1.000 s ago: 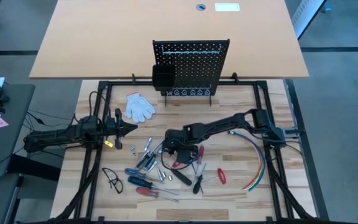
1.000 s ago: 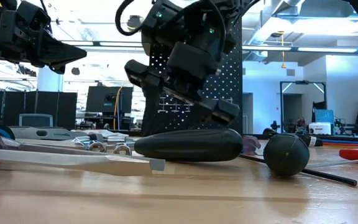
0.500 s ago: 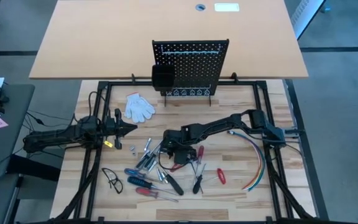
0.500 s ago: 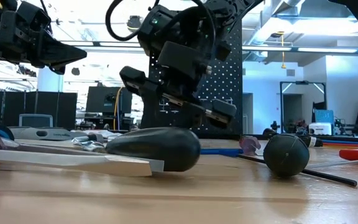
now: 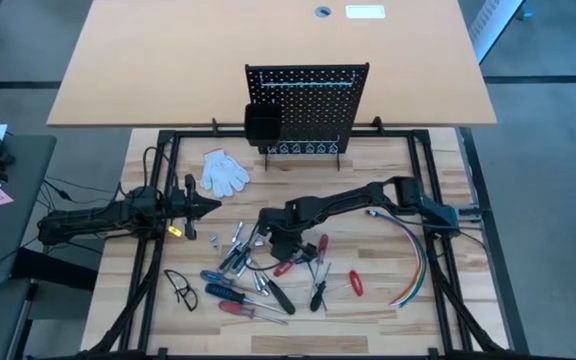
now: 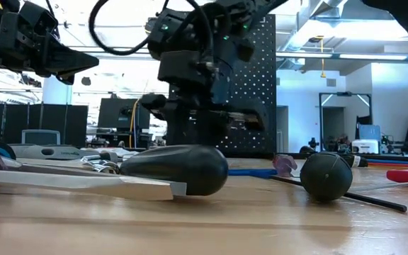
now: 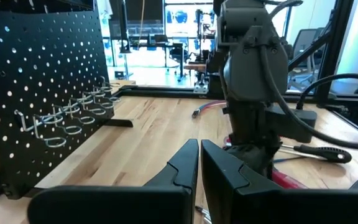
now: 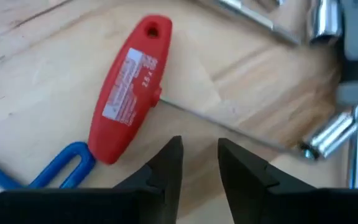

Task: Hang tools onto peg board
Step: Hang the red allen wrench on the pegboard

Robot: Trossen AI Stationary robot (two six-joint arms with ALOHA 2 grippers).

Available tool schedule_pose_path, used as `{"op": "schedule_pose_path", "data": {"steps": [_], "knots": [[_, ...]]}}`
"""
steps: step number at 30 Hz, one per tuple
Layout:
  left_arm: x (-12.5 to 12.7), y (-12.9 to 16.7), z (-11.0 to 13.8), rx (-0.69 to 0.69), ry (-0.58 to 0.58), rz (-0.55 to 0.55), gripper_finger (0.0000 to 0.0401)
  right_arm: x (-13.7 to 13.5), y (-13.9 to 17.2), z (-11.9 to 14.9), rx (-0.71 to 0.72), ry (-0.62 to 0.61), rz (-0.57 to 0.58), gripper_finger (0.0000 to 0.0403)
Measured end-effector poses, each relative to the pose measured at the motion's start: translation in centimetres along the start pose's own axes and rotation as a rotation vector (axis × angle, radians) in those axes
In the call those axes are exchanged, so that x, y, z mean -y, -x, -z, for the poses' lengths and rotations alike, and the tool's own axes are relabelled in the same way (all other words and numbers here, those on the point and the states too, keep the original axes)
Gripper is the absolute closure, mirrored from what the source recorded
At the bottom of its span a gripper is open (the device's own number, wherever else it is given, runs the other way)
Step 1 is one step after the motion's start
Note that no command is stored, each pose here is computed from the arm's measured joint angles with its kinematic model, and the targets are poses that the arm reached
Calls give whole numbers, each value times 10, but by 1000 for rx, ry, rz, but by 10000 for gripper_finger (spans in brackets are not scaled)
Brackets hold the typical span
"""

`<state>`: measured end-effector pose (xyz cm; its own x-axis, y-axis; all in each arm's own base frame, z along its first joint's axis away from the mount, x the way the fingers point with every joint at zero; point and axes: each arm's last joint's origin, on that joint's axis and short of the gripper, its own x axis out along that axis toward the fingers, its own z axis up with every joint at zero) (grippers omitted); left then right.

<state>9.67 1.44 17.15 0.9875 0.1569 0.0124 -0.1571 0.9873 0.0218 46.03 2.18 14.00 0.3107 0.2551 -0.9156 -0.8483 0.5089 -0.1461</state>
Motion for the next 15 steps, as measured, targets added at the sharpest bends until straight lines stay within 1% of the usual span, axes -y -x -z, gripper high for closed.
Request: {"op": "schedule_pose_path", "data": {"steps": [2,3,5,7,10,13,15], "knots": [[0,0,0,0,0,0,385,4,8,-5,-14,-34,-1,290],[0,0,0,0,0,0,385,8,13,-8,-1,-37,18,290],[0,0,0,0,0,0,385,14,22,-15,28,-23,57,290],[0,0,0,0,0,0,385,16,24,-23,58,18,87,290],[0,0,0,0,0,0,385,16,18,-32,120,47,111,290],[0,0,0,0,0,0,385,15,2,-33,161,38,77,290],[0,0,0,0,0,0,385,13,-11,-29,143,26,44,290]]}}
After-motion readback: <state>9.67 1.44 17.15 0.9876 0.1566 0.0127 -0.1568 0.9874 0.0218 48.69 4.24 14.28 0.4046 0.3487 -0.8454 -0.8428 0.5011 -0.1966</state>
